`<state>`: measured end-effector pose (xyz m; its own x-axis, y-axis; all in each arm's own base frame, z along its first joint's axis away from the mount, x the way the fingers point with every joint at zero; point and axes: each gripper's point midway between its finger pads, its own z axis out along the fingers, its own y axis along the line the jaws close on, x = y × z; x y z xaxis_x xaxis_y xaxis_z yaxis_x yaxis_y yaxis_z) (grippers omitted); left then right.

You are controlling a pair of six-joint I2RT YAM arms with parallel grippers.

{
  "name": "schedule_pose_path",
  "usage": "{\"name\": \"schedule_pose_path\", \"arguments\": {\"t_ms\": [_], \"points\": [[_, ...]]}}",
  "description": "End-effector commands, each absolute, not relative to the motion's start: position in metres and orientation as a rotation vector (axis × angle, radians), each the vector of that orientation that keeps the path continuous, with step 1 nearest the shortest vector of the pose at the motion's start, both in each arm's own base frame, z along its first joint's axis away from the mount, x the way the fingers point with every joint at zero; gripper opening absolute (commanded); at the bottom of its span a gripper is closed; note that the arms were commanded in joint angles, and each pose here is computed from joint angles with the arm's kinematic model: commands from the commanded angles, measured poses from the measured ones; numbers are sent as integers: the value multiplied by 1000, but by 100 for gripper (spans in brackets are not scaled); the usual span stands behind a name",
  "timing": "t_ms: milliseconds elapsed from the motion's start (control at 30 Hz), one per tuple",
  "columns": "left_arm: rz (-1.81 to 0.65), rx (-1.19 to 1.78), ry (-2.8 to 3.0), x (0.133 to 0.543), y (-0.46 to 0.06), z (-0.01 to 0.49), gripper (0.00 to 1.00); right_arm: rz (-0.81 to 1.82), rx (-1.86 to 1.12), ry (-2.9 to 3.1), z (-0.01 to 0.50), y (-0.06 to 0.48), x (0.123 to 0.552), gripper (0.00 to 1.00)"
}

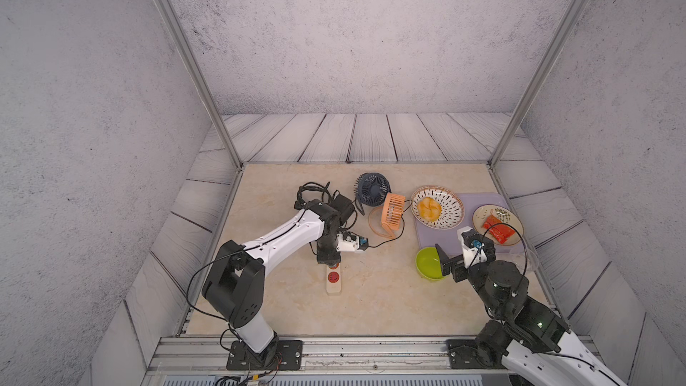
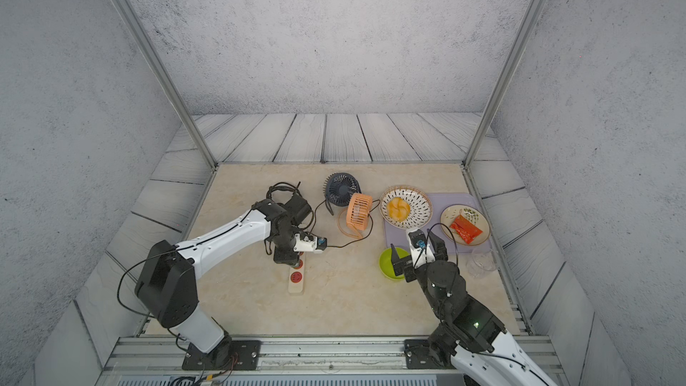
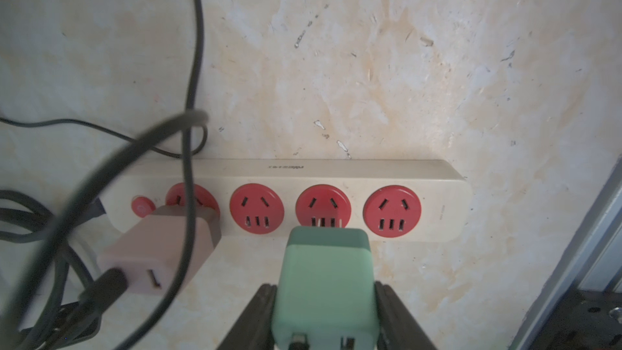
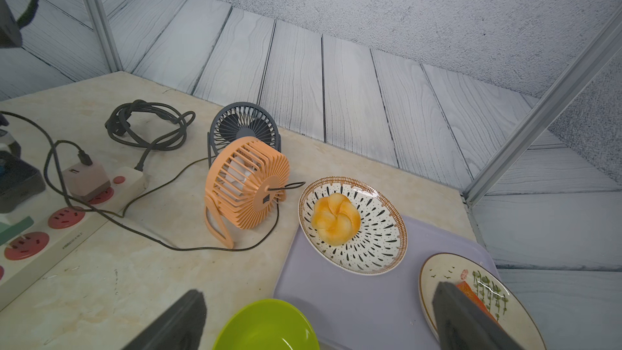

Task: Plug the desk fan into the power strip
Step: Insert the plug into the socket.

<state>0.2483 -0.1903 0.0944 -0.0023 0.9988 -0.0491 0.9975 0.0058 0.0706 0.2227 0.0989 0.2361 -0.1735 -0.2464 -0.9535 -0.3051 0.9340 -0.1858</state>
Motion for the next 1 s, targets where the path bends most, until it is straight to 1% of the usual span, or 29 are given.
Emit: {"name": "schedule_pose_path", "arguments": {"t_ms": [0,267,600,767,967], "points": [[34,2200,2170,248,-185,86,13,63,-393,1741,247,98,223,99],[72,2235,2153,255,-181,83,13,57,-399,1756,244,99,224,99],[73,2258,2164,254,-178,81,13,71,-405,1752,243,102,225,99],[42,2234,2205,256,-183,74,13,61,-397,1755,243,100,225,99],[61,2269,2233,257,-181,58,11,58,-394,1759,243,99,225,99]]}}
